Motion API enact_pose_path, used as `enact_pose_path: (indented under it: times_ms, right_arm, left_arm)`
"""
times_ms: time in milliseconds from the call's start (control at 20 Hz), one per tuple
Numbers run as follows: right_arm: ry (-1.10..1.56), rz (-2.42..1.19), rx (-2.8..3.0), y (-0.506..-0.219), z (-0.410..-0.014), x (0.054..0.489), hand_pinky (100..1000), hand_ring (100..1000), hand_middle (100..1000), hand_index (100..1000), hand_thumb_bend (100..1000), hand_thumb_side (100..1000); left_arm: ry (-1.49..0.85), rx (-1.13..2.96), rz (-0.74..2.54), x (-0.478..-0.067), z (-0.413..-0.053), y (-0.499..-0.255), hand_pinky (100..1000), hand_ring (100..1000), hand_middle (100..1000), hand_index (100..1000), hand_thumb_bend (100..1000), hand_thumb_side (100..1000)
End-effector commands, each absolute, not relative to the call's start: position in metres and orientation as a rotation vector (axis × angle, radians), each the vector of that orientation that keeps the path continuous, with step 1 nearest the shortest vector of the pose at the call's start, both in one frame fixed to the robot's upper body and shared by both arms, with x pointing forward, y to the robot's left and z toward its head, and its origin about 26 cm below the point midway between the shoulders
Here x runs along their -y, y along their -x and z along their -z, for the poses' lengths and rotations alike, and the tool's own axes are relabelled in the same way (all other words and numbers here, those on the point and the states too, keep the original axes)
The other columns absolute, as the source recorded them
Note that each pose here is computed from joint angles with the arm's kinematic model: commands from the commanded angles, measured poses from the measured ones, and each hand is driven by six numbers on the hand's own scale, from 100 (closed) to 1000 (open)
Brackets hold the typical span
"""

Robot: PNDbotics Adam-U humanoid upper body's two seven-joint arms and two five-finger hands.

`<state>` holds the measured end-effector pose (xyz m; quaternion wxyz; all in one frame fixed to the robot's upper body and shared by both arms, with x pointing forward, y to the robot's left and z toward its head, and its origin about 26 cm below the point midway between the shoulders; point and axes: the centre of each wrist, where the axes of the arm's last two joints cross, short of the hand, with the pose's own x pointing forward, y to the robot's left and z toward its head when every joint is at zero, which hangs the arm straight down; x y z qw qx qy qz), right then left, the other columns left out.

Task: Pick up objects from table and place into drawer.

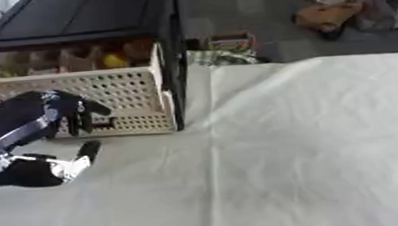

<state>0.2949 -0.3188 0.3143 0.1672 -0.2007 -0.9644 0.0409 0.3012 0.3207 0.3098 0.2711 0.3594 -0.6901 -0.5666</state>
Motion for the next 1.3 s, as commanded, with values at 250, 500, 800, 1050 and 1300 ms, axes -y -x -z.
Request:
enact_pose_path:
  times_ms: [250, 500, 800, 1050, 1300]
  right_arm:
    - [0.593, -0.128, 2.781, -0.290, -0.328, 0.317, 777, 683, 345, 788, 389, 1000]
    - [0.598, -0.126, 2.779, -0.290, -0.330, 0.316, 777, 682, 343, 788, 412, 1000]
    - [0.600, -0.124, 2.781, -0.290, -0.331, 0.316, 776, 681, 340, 787, 413, 1000]
    - [0.597, -0.124, 2.780, -0.290, -0.331, 0.316, 775, 680, 339, 787, 413, 1000]
    - [0.592, -0.118, 2.775, -0.290, -0.330, 0.316, 774, 679, 338, 785, 413, 1000]
  left_arm:
    - [-1.002, 1.909, 1.481, -0.324, -0.326, -0.303, 348, 505, 547, 872, 105, 408]
    - [-1.000, 1.931, 1.454, -0.325, -0.330, -0.304, 354, 509, 558, 886, 105, 408]
    - [-0.986, 1.958, 1.436, -0.324, -0.333, -0.305, 358, 508, 563, 916, 105, 408]
    - [-0.967, 1.979, 1.425, -0.323, -0.333, -0.305, 362, 509, 566, 935, 105, 408]
    - [-0.936, 2.001, 1.426, -0.322, -0.333, -0.305, 382, 531, 598, 958, 105, 408]
